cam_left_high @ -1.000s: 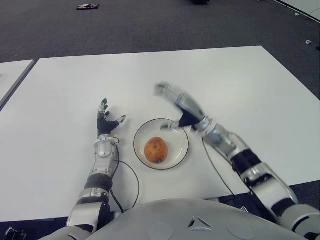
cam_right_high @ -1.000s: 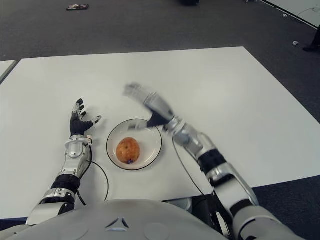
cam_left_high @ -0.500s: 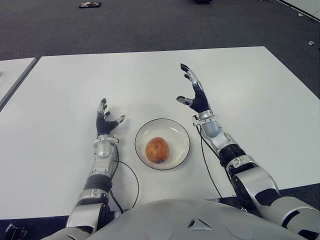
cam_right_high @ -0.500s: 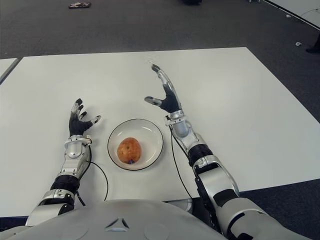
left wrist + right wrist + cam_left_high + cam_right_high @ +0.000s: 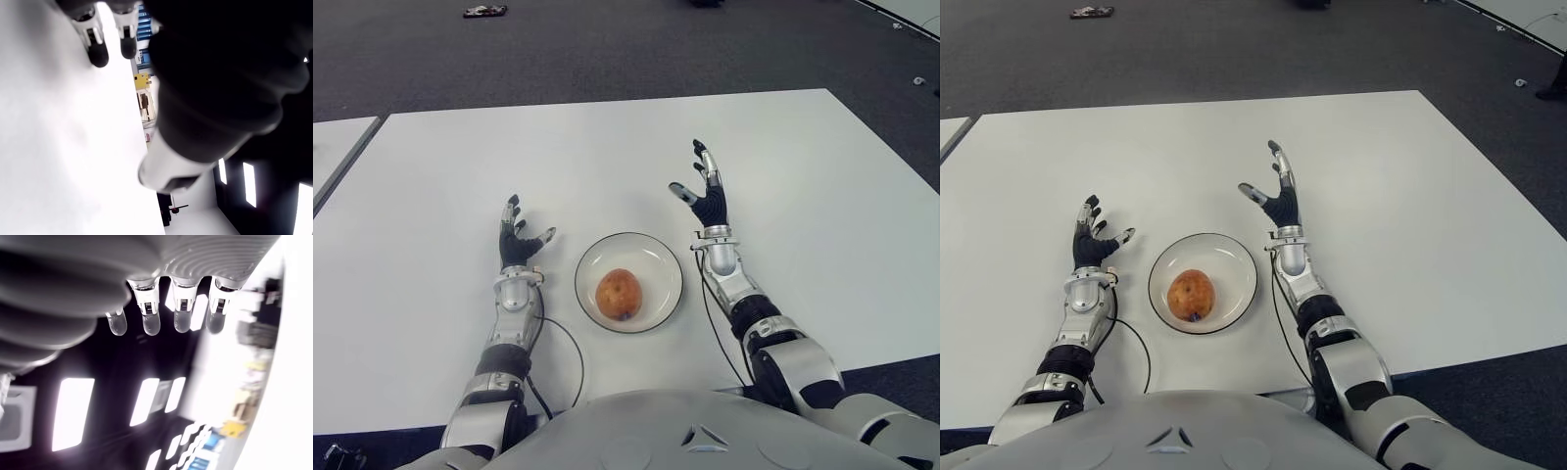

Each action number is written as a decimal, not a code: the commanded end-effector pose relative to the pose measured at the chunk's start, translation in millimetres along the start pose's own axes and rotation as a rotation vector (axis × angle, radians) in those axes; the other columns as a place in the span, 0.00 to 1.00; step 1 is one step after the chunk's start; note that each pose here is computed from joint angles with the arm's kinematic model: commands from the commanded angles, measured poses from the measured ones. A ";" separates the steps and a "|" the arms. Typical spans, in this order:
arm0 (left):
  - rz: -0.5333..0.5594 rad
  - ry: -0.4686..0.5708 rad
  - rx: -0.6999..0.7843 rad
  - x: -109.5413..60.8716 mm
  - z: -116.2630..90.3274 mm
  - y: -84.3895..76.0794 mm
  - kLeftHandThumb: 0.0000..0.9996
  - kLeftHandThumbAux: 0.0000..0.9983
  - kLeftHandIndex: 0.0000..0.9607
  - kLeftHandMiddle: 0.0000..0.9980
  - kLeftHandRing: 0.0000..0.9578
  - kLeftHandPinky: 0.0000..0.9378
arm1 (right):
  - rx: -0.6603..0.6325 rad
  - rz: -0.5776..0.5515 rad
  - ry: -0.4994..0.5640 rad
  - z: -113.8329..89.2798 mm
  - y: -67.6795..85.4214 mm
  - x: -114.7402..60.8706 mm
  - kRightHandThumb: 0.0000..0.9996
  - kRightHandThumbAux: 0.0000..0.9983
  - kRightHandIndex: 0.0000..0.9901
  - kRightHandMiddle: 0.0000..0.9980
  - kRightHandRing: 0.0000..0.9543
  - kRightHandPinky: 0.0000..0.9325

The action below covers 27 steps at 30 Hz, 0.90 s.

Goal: Put the apples into the plate.

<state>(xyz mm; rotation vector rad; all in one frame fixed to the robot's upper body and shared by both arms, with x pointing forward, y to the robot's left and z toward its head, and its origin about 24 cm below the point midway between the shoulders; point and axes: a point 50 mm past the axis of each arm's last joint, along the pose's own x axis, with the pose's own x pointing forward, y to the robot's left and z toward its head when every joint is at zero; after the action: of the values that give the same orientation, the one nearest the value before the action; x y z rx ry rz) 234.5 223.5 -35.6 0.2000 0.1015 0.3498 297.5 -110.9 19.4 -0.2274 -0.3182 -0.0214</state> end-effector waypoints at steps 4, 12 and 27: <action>-0.013 0.080 0.012 -10.2 -15.3 1.0 0.11 0.59 0.00 0.00 0.00 0.00 | 0.012 -0.054 0.088 -10.7 -3.2 -5.8 0.00 0.49 0.00 0.00 0.00 0.00; -0.015 0.082 0.011 -9.6 -15.2 2.3 0.11 0.59 0.00 0.00 0.00 0.00 | -0.001 -0.049 0.152 -20.2 -1.7 -14.4 0.00 0.53 0.00 0.00 0.00 0.00; -0.010 0.080 0.021 -10.2 -15.3 6.0 0.13 0.59 0.00 0.00 0.00 0.00 | 0.015 -0.045 0.202 -27.6 0.8 -35.8 0.00 0.60 0.00 0.00 0.00 0.00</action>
<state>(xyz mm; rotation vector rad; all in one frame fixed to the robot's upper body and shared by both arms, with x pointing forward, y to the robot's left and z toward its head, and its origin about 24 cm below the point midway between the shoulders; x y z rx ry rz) 232.4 225.2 -35.6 0.2049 0.1024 0.3478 276.0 -116.3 -12.1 -0.2082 -0.1610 -0.0792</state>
